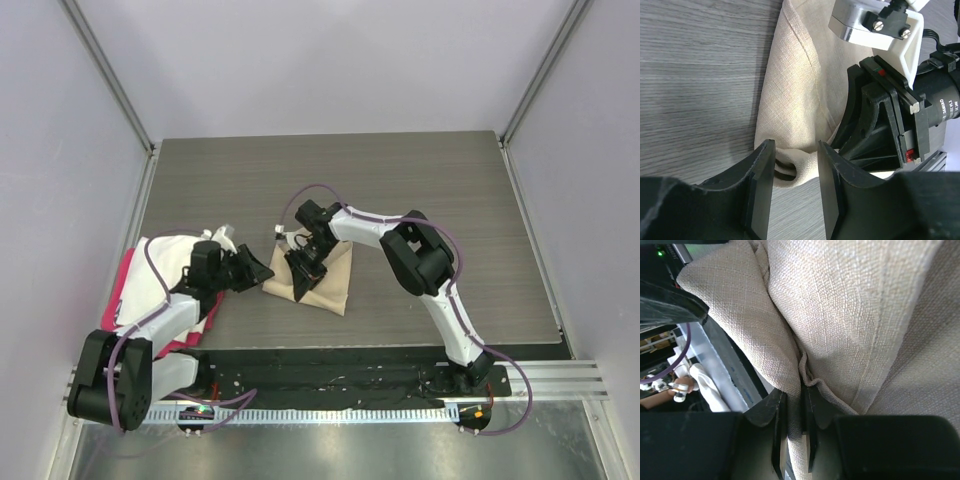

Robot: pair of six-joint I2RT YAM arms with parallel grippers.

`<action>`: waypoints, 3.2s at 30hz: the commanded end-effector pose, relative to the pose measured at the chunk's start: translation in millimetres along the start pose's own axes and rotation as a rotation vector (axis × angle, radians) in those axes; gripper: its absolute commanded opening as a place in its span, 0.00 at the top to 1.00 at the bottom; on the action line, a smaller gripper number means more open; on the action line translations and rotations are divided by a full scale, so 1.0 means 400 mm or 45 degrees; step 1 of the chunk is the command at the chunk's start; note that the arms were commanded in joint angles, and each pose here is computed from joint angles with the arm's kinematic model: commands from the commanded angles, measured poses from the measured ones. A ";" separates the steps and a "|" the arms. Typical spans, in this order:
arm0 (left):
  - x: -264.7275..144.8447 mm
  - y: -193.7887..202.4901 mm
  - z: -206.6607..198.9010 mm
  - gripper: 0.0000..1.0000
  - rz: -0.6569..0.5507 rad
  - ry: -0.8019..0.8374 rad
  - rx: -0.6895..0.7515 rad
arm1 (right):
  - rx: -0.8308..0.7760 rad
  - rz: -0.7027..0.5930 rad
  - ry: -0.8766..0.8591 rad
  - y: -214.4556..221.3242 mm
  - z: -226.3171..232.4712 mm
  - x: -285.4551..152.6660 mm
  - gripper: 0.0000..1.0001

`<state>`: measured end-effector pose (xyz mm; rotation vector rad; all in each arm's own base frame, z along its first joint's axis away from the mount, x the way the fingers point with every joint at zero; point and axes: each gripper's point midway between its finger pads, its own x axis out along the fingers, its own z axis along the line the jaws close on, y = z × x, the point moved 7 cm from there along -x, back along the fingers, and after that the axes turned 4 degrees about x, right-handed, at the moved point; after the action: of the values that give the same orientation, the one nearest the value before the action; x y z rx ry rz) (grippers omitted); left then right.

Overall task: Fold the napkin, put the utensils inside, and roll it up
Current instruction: Roll the napkin at the center of the board.

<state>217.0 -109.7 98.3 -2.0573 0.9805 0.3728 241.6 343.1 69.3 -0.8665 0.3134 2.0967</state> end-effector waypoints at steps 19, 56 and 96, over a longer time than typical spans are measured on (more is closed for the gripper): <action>0.056 0.023 0.043 1.00 0.124 -0.117 -0.054 | 0.074 -0.061 0.106 -0.025 -0.011 -0.028 0.65; 0.064 0.014 0.042 1.00 0.294 -0.224 -0.116 | -0.466 -0.563 0.963 0.205 0.110 -0.169 0.26; 0.065 0.020 0.043 1.00 0.318 -0.220 -0.113 | -0.503 -0.409 1.058 0.200 0.049 -0.139 0.28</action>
<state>234.6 -116.1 73.7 -1.9999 1.1176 0.6770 184.6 262.7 99.5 -1.8589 0.2191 1.4767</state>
